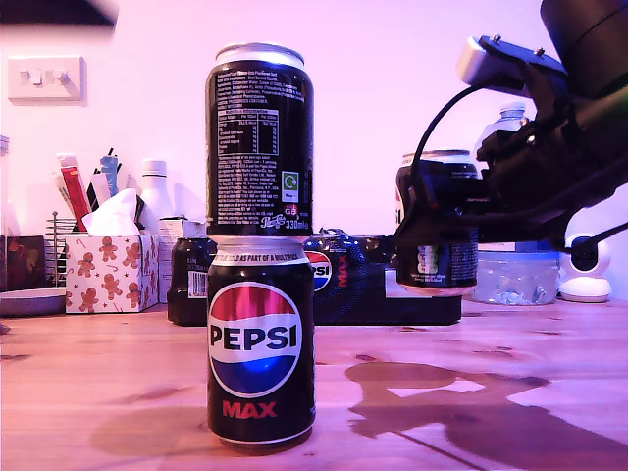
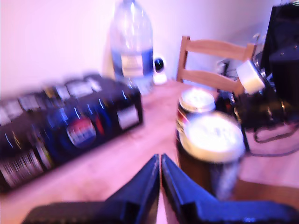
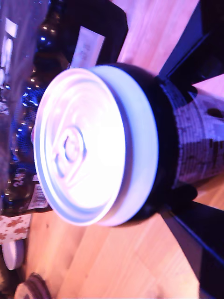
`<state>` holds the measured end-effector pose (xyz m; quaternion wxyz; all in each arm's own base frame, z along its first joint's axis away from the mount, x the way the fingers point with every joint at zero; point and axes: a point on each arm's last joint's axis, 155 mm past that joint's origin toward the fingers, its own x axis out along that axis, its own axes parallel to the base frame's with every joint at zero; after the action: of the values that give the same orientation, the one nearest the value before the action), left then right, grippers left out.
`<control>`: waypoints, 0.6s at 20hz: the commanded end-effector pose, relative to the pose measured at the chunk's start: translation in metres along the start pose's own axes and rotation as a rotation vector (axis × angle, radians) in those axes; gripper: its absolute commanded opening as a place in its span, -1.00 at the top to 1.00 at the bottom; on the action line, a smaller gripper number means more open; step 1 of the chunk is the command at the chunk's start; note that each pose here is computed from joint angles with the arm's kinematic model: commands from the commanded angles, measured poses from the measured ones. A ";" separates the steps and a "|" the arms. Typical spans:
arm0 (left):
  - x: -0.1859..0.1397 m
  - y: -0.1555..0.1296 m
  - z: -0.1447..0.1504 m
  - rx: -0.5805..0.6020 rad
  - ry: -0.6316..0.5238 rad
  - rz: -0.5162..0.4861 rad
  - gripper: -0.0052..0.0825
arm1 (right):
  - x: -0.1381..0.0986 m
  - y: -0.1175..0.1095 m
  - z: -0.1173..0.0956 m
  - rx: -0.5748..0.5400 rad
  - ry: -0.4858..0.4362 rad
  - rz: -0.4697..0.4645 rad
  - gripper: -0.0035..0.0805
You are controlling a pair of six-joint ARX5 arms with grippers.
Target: Stack up the Pepsi cans on top of each other
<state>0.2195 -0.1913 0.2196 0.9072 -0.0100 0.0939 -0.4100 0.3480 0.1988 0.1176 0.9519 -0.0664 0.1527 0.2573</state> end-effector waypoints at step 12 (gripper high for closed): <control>-0.018 -0.040 -0.050 -0.110 0.051 -0.123 0.93 | -0.039 0.006 0.087 -0.007 -0.157 0.043 -0.05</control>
<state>0.1698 -0.2003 0.1789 0.8763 -0.0537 0.1408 -0.4575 0.3284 0.1966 0.1564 0.9476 -0.0621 0.1451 0.2778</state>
